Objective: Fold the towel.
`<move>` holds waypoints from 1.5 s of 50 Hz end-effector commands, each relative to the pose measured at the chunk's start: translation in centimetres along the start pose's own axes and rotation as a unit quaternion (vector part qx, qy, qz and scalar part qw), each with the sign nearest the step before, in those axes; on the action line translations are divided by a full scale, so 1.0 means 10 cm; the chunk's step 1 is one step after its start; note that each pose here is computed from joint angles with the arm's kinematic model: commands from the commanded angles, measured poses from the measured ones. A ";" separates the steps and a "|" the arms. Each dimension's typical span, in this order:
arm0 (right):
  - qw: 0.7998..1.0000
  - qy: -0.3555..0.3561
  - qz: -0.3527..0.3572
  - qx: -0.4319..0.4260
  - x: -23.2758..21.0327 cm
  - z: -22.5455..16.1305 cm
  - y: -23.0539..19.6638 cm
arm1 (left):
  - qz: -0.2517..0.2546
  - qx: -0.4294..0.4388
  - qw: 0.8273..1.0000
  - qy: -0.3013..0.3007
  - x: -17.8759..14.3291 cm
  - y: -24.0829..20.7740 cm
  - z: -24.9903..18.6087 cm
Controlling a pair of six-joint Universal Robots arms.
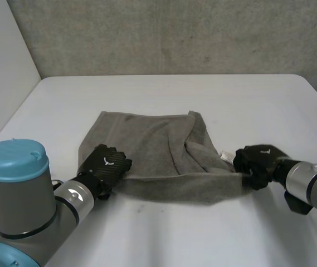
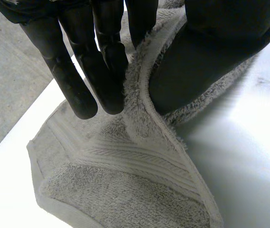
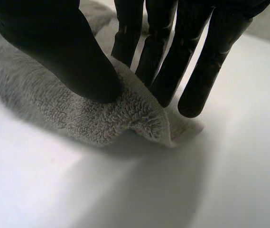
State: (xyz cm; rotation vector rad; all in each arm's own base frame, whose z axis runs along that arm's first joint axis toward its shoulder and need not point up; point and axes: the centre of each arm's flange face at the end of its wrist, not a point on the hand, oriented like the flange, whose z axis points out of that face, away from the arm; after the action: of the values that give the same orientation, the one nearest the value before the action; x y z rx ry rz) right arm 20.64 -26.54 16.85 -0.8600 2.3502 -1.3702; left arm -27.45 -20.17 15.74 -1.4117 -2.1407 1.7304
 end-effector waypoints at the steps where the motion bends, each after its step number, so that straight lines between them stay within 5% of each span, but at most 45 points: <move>1: 0.995 -0.012 -0.098 -0.020 -0.10 -0.17 -0.12 | 0.005 0.006 1.000 -0.007 -0.06 -0.06 -0.02; 7: 0.966 -0.054 -0.220 -0.128 -0.32 -0.08 0.00 | 0.015 -0.003 1.000 -0.012 -0.20 -0.10 0.08; 14: 0.949 -0.054 -0.277 -0.138 -0.44 0.20 -0.13 | 0.064 -0.063 0.996 0.015 -0.40 -0.06 0.41; 19: 0.957 -0.002 -0.285 -0.056 -0.30 0.46 -0.58 | 0.092 -0.014 0.995 -0.029 -0.68 -0.37 0.65; 23: 0.947 0.113 -0.278 0.116 -0.07 0.51 -1.44 | 0.102 0.061 0.988 -0.096 -1.03 -0.83 0.74; 27: 0.911 0.191 -0.254 0.262 0.06 0.31 -2.09 | 0.057 0.223 0.947 -0.225 -1.68 -1.72 0.57; 28: 0.885 0.221 -0.241 0.333 0.08 0.12 -2.38 | 0.057 0.224 0.946 -0.226 -1.68 -1.73 0.57; 29: 0.856 0.246 -0.230 0.392 0.10 -0.08 -2.61 | 0.019 0.289 0.923 -0.253 -1.86 -1.99 0.44; 30: 0.856 0.246 -0.230 0.393 0.10 -0.09 -2.61 | -0.021 0.349 0.898 -0.267 -2.02 -2.20 0.29; 31: 0.833 0.261 -0.223 0.435 0.10 -0.24 -2.74 | -0.021 0.349 0.898 -0.267 -2.03 -2.20 0.29; 32: 0.816 0.268 -0.222 0.462 0.09 -0.35 -2.81 | -0.052 0.398 0.873 -0.276 -2.19 -2.36 0.11; 33: 0.816 0.268 -0.222 0.462 0.09 -0.35 -2.81 | -0.076 0.430 0.855 -0.278 -2.30 -2.44 0.00; 34: 0.809 0.271 -0.223 0.472 0.08 -0.40 -2.81 | -0.076 0.431 0.855 -0.278 -2.30 -2.44 -0.01; 35: 0.811 0.267 -0.224 0.470 0.06 -0.43 -2.78 | -0.091 0.449 0.845 -0.276 -2.34 -2.48 -0.07; 39: 0.826 0.252 -0.228 0.450 0.03 -0.37 -2.64 | -0.097 0.437 0.854 -0.266 -2.32 -2.37 -0.02; 46: 0.889 0.200 -0.234 0.340 -0.02 -0.03 -2.04 | -0.101 0.305 0.926 -0.201 -1.95 -1.51 0.43; 48: 0.923 0.166 -0.237 0.253 -0.09 0.15 -1.62 | -0.097 0.273 0.940 -0.182 -1.80 -1.30 0.50; 51: 0.948 0.129 -0.245 0.157 -0.16 0.34 -1.11 | -0.085 0.207 0.964 -0.144 -1.49 -0.88 0.60; 57: 0.969 0.070 -0.239 0.011 -0.28 0.59 -0.25 | -0.051 0.075 0.994 -0.067 -0.81 0.01 0.74; 64: 0.974 0.036 -0.218 -0.047 -0.33 0.45 -0.05 | 0.013 0.003 1.000 -0.016 -0.43 0.34 0.54; 75: 0.986 -0.002 -0.166 -0.014 -0.38 0.06 -0.19 | 0.021 -0.002 0.999 -0.028 -0.48 0.21 0.12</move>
State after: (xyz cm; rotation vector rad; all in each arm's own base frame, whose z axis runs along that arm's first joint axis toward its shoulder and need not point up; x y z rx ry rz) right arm 25.38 -25.90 16.48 -1.4305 2.3280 -1.4515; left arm -24.82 -25.25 14.38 -1.4609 -2.1540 1.7659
